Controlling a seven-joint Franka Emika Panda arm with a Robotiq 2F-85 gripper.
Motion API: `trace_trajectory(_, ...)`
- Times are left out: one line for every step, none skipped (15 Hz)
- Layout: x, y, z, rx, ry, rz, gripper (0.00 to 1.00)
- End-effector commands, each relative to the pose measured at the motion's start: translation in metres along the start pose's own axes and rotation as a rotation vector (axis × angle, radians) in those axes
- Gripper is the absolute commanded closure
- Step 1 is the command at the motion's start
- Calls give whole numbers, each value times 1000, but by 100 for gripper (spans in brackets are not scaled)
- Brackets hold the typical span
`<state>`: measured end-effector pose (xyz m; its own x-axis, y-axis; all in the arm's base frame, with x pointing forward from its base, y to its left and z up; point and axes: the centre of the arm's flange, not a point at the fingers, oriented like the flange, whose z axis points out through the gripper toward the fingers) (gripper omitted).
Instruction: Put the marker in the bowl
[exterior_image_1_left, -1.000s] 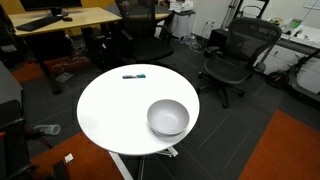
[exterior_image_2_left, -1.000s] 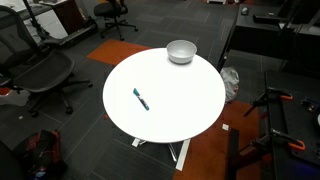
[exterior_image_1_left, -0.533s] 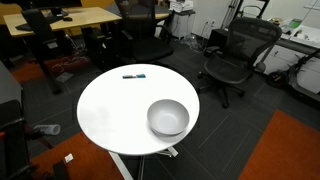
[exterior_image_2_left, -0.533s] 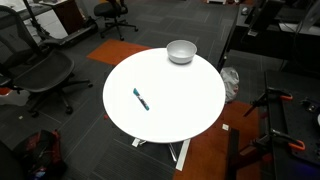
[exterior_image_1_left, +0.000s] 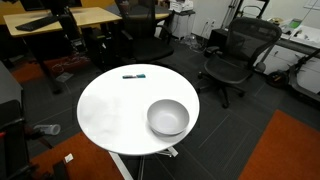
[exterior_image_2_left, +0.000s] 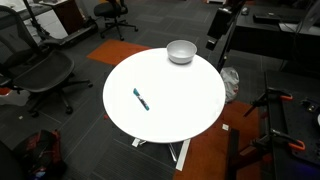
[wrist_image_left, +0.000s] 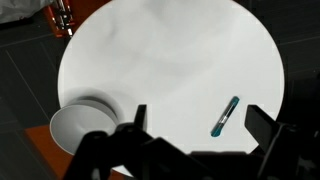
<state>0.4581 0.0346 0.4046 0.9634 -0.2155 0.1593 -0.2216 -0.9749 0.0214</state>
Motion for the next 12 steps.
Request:
trace_trajectory(41,-27,17,20,-26,112,0)
trace_trajectory(48,-32,23,29,-31,132,0)
trace_trajectory(56,-38,29,32,-32,151,0)
trace_trajectory(63,-44,36,29,-35,164,0)
trace_trajectory(70,-51,43,23,-48,180,0)
trace_trajectory(76,-57,50,31,-52,196,0)
trace_trajectory(82,-65,59,28,-56,214,0)
trace_trajectory(87,-72,67,28,-58,229,0)
trace_trajectory(93,-80,76,28,-59,246,0)
trace_trajectory(98,-87,84,30,-61,257,0)
trace_trajectory(103,-95,93,24,-61,267,0)
trace_trajectory(107,-100,99,24,-60,274,0)
